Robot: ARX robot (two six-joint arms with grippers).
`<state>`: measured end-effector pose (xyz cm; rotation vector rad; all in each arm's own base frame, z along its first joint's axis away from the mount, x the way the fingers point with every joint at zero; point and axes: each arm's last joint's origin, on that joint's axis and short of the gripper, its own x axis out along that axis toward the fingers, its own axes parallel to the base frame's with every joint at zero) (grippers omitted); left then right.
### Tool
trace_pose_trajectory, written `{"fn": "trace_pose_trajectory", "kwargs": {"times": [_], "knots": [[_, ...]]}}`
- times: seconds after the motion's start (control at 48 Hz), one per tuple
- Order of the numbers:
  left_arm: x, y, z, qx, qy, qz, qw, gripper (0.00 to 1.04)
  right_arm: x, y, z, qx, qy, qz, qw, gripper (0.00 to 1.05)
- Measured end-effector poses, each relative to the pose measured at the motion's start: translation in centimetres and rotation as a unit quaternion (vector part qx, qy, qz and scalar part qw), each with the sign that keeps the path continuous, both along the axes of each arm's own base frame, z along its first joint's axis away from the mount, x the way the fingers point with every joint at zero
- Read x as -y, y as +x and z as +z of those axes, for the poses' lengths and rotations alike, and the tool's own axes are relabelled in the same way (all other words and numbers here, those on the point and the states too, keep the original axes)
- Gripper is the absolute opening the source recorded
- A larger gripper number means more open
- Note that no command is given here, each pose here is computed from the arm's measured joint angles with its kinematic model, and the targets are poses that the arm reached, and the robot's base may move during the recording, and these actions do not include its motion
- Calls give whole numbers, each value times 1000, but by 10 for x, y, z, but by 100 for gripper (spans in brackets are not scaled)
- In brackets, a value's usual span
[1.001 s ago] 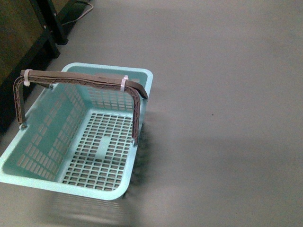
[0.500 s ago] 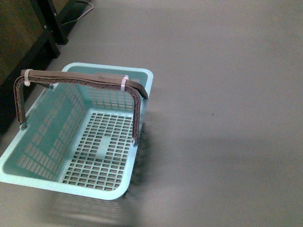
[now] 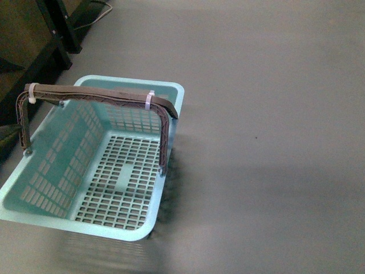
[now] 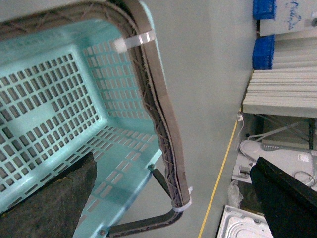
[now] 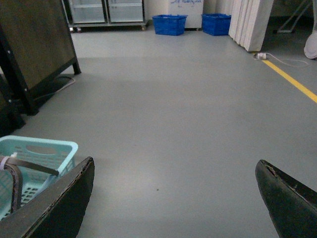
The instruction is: Pick mango and avocado into basket
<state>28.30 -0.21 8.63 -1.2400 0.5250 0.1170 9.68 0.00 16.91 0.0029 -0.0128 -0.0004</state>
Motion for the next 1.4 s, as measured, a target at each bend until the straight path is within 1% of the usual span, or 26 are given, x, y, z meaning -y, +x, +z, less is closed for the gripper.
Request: {"fn": "trace_pose_trajectory", "kwargs": {"times": [0.063,0.354,0.625,0.75,0.938,0.959,1.042,1.063,1.167,1.397], "knots": [[13,13,-9,-14,-13,-1,1000,96,0,0,0,0,0,0,1000,96],[54,62,-28,-25,-37,0,999,96,0,0,0,0,0,0,1000,96],[72,100,-31,-14,-31,10,999,96,0,0,0,0,0,0,1000,96],[79,107,-39,-25,-24,11,999,96,0,0,0,0,0,0,1000,96],[76,112,-52,-51,-13,25,998,96,0,0,0,0,0,0,1000,96],[76,112,-53,-55,-11,27,998,94,0,0,0,0,0,0,1000,96],[75,112,-57,-60,-9,31,998,80,0,0,0,0,0,0,1000,96],[75,112,-57,-61,-8,32,998,75,0,0,0,0,0,0,1000,96],[75,113,-57,-57,-7,35,998,56,0,0,0,0,0,0,1000,96],[75,114,-56,-55,-4,43,998,27,0,0,0,0,0,0,1000,96]]}}
